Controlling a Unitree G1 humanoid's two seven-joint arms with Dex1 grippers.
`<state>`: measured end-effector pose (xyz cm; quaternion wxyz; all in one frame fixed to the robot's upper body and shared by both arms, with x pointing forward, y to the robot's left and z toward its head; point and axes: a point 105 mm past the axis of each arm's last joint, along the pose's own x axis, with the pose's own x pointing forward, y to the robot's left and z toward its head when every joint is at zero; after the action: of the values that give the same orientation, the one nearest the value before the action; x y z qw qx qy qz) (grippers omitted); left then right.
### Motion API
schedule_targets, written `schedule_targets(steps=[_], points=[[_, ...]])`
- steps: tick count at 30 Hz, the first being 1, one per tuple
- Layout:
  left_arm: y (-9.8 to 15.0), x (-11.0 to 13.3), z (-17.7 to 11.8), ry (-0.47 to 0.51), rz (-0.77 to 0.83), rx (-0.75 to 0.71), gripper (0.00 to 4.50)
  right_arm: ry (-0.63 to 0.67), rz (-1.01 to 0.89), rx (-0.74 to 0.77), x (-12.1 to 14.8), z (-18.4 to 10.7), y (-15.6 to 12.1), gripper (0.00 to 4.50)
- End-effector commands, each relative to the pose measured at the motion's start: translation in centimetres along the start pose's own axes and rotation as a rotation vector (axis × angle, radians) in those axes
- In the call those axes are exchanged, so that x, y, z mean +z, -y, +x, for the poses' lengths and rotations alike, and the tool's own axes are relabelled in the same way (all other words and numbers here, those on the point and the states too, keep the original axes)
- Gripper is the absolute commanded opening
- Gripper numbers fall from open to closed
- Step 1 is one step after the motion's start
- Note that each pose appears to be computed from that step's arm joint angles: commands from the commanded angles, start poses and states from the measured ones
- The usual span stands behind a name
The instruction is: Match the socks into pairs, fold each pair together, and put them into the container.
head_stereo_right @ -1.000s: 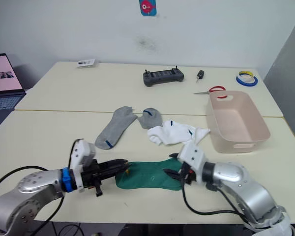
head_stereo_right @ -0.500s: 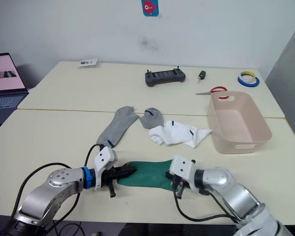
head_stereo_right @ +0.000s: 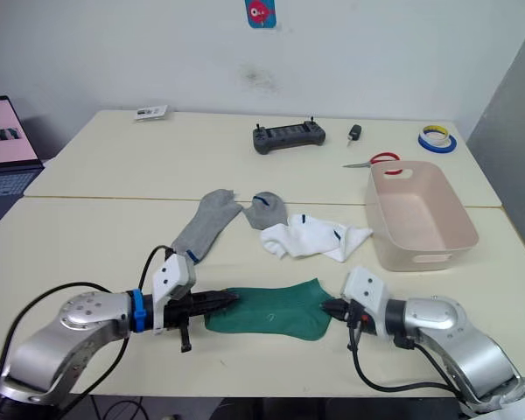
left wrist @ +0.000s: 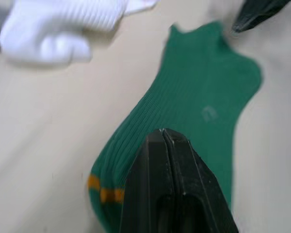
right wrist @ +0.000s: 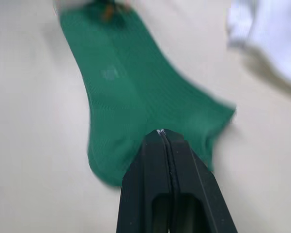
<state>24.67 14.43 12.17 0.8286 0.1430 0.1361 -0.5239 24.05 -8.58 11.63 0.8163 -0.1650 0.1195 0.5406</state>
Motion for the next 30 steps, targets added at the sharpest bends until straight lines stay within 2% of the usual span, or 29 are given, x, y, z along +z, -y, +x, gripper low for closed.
schedule_targets(steps=[1, 6, 9, 15, 17, 20, 24, 26, 28, 30], points=[[0.3, 0.4, 0.9, 0.014, 0.02, -0.013, 0.0, 0.029, -0.037, 0.004, 1.1, 2.0, -0.5, 0.01], [-0.5, -2.1, 2.8, -0.017, 0.014, 0.024, 0.0, -0.023, -0.086, -0.005, -0.4, 5.7, -0.6, 0.01], [-1.1, -3.5, 3.3, -0.043, -0.003, 0.056, 0.0, -0.044, -0.073, -0.019, -1.3, 6.1, -0.4, 0.01], [-1.3, -5.0, 2.8, -0.089, -0.01, 0.069, 0.0, -0.163, -0.053, -0.049, -4.5, 2.4, 1.2, 0.01], [-1.3, -4.3, 2.8, -0.055, -0.005, 0.068, 0.0, -0.182, -0.037, -0.055, -4.9, 0.5, 1.7, 0.01], [-1.4, -2.6, 2.6, 0.001, 0.027, 0.06, 0.0, -0.141, -0.01, -0.063, -3.8, -0.7, 1.9, 0.01], [-0.5, 0.5, 2.5, 0.08, 0.05, -0.016, 0.0, -0.013, 0.096, -0.051, -1.0, -2.1, 1.3, 0.01], [-0.2, 0.5, 2.9, 0.073, 0.05, -0.033, 0.0, 0.01, 0.116, -0.082, -0.8, -2.7, 1.5, 0.01], [-0.2, -0.5, 3.4, 0.047, 0.039, -0.032, 0.0, 0.025, 0.136, -0.169, -1.0, -3.0, 2.5, 0.01], [-0.3, -1.9, 3.8, 0.013, 0.017, -0.029, 0.0, 0.043, 0.158, -0.237, -1.0, -3.1, 3.3, 0.38]])
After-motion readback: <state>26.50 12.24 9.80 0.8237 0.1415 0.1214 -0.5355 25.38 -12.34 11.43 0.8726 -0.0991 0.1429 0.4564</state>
